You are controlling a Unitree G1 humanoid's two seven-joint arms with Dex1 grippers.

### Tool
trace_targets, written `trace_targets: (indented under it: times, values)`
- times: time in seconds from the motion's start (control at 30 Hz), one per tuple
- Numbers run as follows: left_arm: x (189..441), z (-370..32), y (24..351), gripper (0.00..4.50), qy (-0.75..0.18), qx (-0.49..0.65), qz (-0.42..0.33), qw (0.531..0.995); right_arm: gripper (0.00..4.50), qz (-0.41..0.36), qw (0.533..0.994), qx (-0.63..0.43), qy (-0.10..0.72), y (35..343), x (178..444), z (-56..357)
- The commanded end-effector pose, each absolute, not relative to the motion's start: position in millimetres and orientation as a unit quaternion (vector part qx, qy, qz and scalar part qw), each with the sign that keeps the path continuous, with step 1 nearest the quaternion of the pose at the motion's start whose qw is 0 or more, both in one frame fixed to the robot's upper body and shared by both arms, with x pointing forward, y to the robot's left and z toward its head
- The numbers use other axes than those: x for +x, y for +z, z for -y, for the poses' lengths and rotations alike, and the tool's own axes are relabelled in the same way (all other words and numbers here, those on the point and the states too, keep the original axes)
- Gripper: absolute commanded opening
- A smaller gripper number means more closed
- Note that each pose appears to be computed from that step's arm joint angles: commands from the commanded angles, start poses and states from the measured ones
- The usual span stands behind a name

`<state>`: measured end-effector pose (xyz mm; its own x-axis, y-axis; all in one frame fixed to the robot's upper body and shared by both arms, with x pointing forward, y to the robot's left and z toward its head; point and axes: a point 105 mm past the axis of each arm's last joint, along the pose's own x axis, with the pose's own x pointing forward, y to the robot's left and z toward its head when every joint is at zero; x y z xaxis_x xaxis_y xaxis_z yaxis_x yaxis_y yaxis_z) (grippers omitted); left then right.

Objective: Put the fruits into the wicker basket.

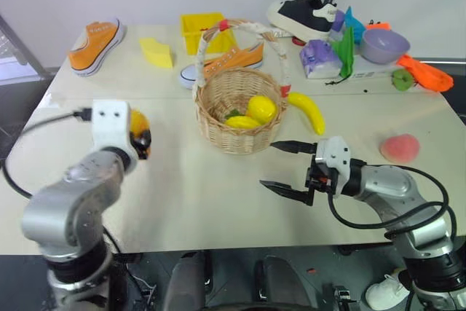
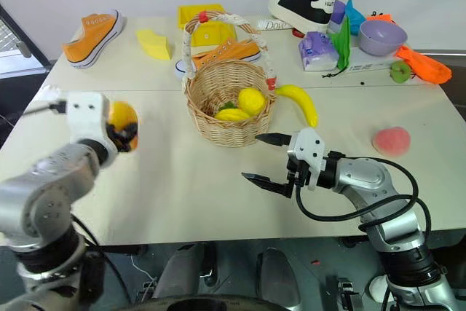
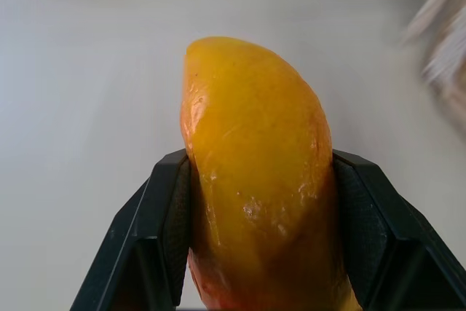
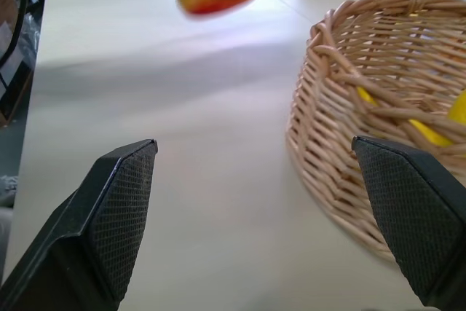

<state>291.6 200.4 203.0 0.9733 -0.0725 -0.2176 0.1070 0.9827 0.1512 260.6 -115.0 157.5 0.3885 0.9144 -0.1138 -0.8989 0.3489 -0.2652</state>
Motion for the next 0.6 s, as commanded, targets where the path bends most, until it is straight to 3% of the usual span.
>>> trace_targets:
  times: [0.03, 0.17, 0.27, 0.6]
  values:
    - [272, -167, 227, 2.21, -0.211, 0.092, -0.051, 0.972, 4.50, 0.054, 0.817, -0.154, 0.553, 174, 260, 115]
    - [274, -134, 253, 2.21, -0.327, 0.072, -0.014, 0.942, 4.50, 0.058, 0.818, -0.158, 0.551, 176, 263, 114]
    - [286, -104, 255, 2.21, -0.375, 0.088, -0.022, 0.923, 4.50, 0.064, 0.821, -0.158, 0.545, 178, 265, 113]
    - [357, -63, 233, 2.21, -0.351, 0.100, -0.048, 0.930, 4.50, 0.058, 0.857, -0.161, 0.486, 180, 268, 125]
